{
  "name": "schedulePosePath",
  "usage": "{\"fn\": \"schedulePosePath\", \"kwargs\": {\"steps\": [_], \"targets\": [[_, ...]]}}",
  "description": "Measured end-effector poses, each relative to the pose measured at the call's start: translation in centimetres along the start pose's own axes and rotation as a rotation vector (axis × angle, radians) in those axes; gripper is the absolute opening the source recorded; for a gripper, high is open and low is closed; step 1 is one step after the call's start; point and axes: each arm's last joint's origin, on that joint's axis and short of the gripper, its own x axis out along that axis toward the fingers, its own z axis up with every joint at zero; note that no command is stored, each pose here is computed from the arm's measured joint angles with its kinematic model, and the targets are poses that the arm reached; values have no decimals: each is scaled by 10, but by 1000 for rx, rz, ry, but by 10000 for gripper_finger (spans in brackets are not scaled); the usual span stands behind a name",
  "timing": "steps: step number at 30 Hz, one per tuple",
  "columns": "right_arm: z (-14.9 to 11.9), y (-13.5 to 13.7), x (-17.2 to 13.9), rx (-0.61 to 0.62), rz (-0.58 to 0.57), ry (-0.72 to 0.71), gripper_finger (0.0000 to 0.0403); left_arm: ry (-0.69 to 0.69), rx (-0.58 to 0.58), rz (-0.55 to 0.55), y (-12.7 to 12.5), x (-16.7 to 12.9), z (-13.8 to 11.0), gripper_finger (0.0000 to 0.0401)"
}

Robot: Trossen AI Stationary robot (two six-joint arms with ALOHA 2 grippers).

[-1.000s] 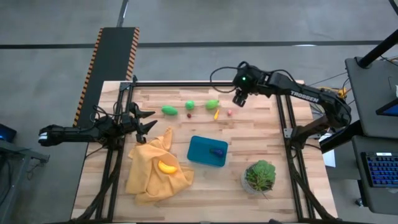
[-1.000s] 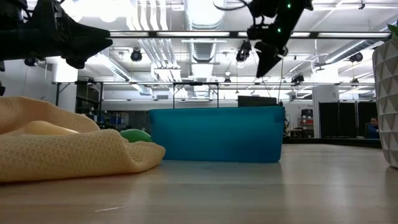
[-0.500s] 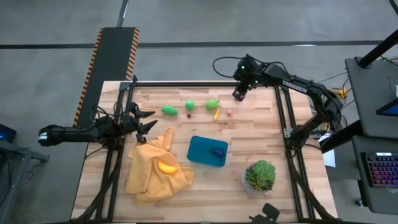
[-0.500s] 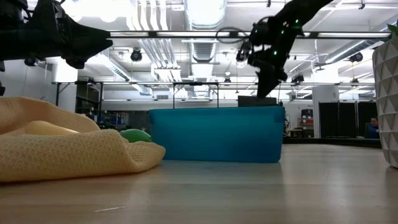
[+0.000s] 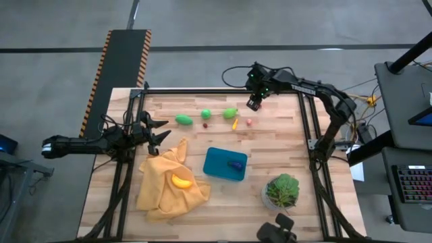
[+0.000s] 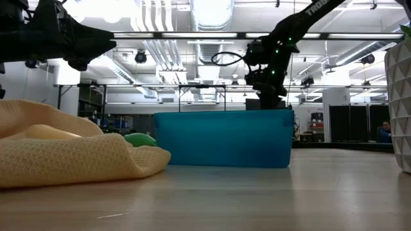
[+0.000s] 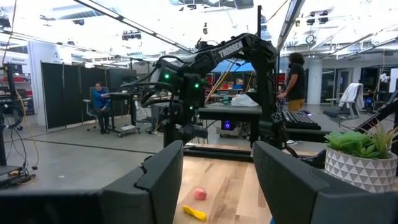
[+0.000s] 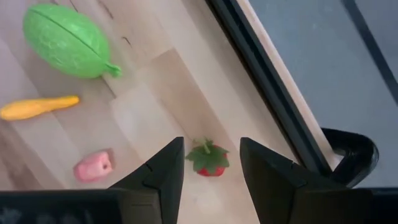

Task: Pick and placing Produce into tupperware
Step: Put the strawberry into the blue bin

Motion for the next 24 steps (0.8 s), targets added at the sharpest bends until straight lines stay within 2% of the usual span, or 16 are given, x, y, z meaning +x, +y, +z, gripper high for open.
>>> {"fn": "schedulePosePath", "kwargs": {"steps": [10,24], "targets": [[-6,1,26,-3,14,114,148,2,0,0,0,0,0,183],[-8,4,52,-21,28,180,148,4,1,0,0,0,0,183]]}}
